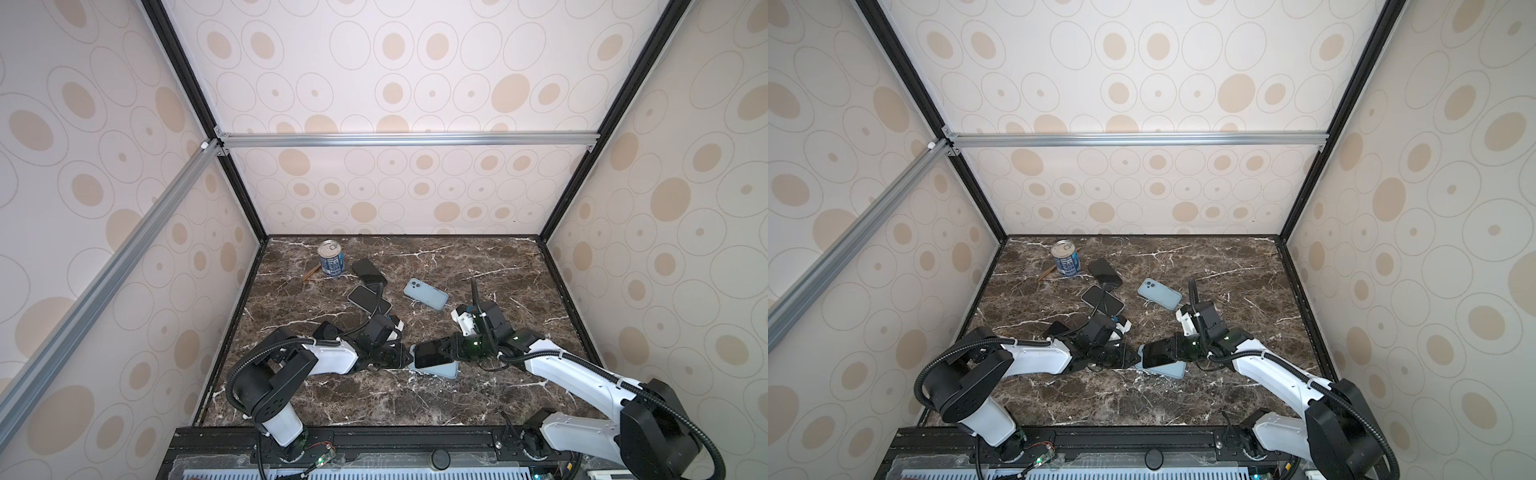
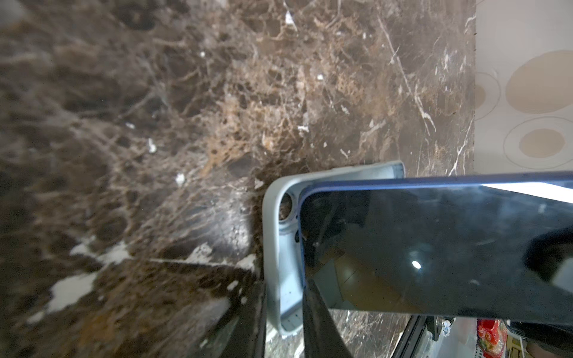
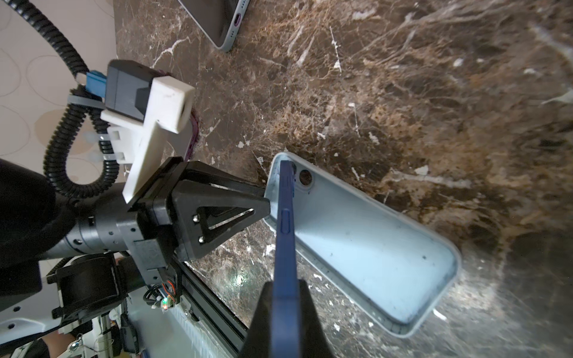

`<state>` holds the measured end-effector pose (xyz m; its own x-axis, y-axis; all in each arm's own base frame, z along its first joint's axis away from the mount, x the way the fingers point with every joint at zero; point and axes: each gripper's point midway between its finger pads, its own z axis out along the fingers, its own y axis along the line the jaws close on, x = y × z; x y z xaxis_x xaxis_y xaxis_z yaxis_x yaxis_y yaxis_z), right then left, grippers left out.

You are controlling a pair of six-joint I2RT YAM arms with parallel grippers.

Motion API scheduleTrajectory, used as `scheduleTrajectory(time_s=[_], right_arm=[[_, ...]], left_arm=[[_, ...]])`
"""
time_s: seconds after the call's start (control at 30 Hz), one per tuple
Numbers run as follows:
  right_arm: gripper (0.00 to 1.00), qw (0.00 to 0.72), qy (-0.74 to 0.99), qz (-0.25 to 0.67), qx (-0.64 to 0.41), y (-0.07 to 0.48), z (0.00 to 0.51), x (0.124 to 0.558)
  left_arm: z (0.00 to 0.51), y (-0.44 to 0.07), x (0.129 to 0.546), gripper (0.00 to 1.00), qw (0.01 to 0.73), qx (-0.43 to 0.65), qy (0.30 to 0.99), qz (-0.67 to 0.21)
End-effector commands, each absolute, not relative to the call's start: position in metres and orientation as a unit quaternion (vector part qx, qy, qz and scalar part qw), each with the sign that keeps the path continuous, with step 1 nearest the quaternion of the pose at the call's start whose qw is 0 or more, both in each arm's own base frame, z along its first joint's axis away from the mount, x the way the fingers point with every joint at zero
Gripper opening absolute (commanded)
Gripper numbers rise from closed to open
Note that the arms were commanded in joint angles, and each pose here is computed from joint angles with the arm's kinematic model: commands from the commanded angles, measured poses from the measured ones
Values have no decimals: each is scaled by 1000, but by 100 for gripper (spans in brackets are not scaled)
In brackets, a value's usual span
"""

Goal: Put the phone into the phone case
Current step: 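Lower the phone's end into the case with the right gripper while left holds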

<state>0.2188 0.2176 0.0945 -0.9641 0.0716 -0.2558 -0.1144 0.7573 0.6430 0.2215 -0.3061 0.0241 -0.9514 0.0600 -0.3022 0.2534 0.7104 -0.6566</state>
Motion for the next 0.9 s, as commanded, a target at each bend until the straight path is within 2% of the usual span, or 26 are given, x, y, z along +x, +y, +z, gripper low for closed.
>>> scheduleTrajectory(time_s=[0.0, 0.23, 0.53, 0.87], right_arm=[[0, 111, 929, 353, 2, 214, 75, 211], [0, 98, 927, 357, 61, 205, 54, 208], [0, 99, 938, 318, 91, 185, 57, 197], [0, 59, 943, 315, 93, 185, 32, 191]], left_arm=[[21, -309, 213, 23, 115, 77, 909, -393], [17, -308, 196, 22, 98, 54, 909, -401], [15, -317, 175, 23, 82, 32, 905, -416], [13, -325, 180, 23, 86, 41, 903, -419]])
